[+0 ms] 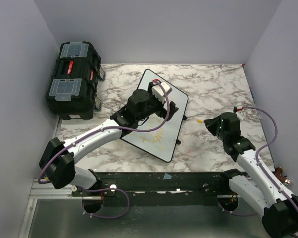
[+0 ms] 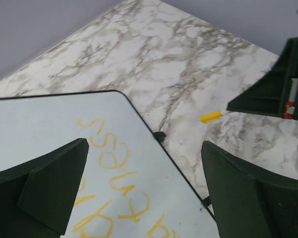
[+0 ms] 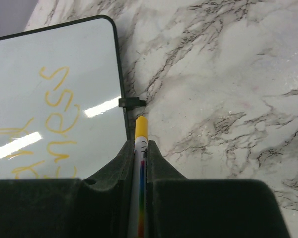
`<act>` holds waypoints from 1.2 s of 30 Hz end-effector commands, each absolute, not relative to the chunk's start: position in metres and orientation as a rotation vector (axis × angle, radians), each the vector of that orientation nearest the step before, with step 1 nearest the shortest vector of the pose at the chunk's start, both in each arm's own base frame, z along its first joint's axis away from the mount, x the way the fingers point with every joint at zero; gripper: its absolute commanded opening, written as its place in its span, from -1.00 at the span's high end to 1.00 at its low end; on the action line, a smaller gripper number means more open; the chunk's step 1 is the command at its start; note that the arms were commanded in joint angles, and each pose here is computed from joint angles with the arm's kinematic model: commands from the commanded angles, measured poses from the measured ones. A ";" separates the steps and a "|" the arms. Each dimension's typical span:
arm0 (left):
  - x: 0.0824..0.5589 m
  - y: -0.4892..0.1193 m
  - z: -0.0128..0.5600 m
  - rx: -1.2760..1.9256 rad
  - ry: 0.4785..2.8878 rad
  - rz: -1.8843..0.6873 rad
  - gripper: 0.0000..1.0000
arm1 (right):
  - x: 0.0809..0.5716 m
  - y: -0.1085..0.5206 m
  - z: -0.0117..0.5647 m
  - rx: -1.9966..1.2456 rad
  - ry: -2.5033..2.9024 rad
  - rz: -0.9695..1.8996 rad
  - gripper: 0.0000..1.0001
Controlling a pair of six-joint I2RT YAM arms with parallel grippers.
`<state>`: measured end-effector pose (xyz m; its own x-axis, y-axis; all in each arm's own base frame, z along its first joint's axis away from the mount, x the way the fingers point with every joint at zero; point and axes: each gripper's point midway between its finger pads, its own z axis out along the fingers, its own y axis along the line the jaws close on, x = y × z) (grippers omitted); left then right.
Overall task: Write a sentence on the whiteboard
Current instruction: Insert the whiteboard marker without the cap into the pen cap, then put down the whiteboard marker at the center of the board, then reset both arms
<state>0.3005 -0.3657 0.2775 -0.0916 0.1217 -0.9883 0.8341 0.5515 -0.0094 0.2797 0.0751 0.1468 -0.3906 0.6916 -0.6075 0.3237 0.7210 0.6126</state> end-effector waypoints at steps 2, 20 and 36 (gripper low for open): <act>0.337 -0.310 0.299 0.461 1.575 -0.579 -0.97 | 0.302 0.067 0.138 0.889 1.857 0.512 0.99; 0.334 -0.275 0.295 0.433 1.572 -0.521 -0.97 | 0.302 0.056 0.103 0.948 1.878 0.444 -0.30; 0.329 -0.255 0.307 0.399 1.545 -0.483 -0.97 | 0.307 0.061 0.202 0.670 1.808 0.456 -1.00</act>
